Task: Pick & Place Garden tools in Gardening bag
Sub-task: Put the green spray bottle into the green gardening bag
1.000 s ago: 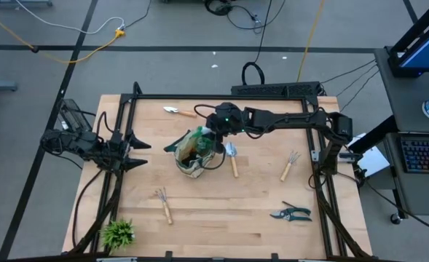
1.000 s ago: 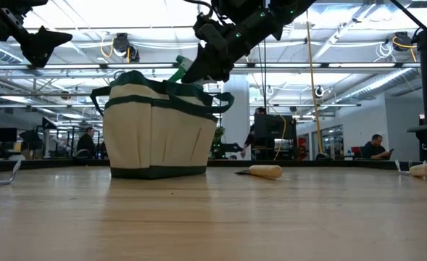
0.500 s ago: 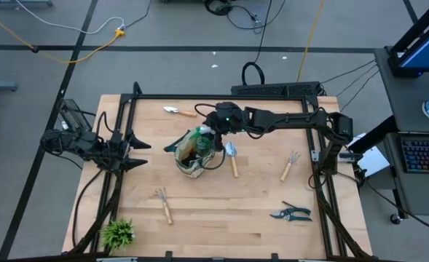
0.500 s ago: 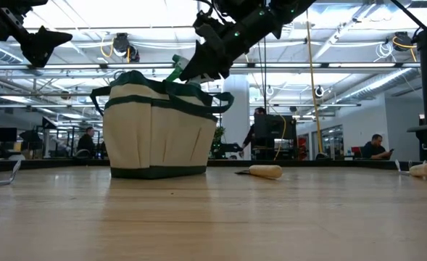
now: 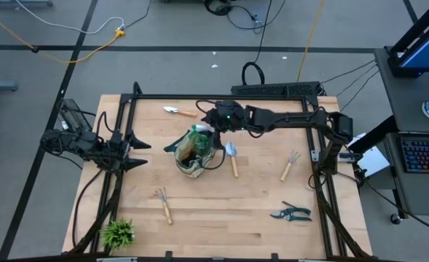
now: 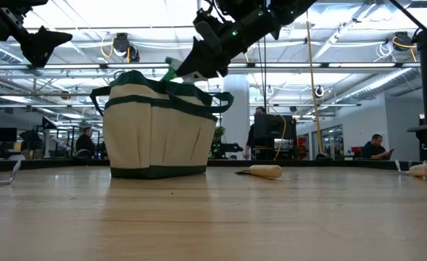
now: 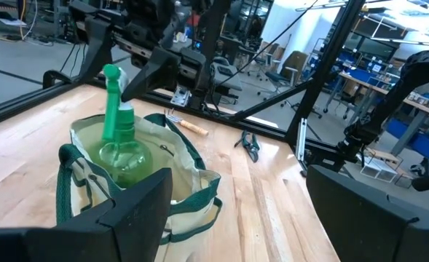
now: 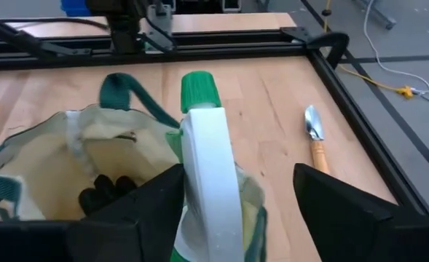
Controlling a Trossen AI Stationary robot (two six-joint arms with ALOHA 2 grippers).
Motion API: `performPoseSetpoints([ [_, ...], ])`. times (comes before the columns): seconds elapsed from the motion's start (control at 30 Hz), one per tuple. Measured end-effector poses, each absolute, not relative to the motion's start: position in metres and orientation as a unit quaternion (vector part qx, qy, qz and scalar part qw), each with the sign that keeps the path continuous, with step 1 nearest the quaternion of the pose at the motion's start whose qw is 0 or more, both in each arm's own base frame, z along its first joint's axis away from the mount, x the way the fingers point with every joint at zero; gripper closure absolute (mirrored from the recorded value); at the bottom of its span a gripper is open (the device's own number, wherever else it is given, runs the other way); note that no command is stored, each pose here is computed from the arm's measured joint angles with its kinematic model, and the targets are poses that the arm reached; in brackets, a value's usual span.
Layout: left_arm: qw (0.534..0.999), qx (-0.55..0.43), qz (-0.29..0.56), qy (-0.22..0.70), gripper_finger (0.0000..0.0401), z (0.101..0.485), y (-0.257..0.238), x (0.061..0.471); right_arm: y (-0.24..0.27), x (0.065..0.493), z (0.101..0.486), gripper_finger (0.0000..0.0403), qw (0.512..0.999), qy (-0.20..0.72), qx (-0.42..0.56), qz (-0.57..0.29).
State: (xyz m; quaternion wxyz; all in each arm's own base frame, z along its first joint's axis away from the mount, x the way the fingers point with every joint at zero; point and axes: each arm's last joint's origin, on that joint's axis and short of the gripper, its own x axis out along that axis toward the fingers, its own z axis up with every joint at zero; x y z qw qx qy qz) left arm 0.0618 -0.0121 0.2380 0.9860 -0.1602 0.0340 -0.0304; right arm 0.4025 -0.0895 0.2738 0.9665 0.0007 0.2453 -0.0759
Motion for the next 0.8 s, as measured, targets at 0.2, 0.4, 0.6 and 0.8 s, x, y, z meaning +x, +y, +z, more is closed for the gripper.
performPoseSetpoints([
  [0.2,0.986,-0.160,-0.030,0.034,0.0077,0.2380,-0.0121,0.0618,-0.0904,0.4043,0.2776,0.0140,0.970,0.225,-0.005,-0.088],
  [0.4,0.986,-0.159,-0.030,0.034,0.0077,0.2380,-0.0121,0.0618,-0.0911,0.4038,0.2773,0.0133,0.970,0.227,-0.004,-0.089],
  [0.6,0.986,-0.159,-0.030,0.034,0.0077,0.2379,-0.0121,0.0618,-0.0920,0.4039,0.2777,0.0145,0.968,0.226,-0.010,-0.107],
  [0.8,0.986,-0.159,-0.031,0.034,0.0077,0.2378,-0.0122,0.0618,-0.0923,0.4038,0.2777,0.0171,0.967,0.226,-0.011,-0.113],
])
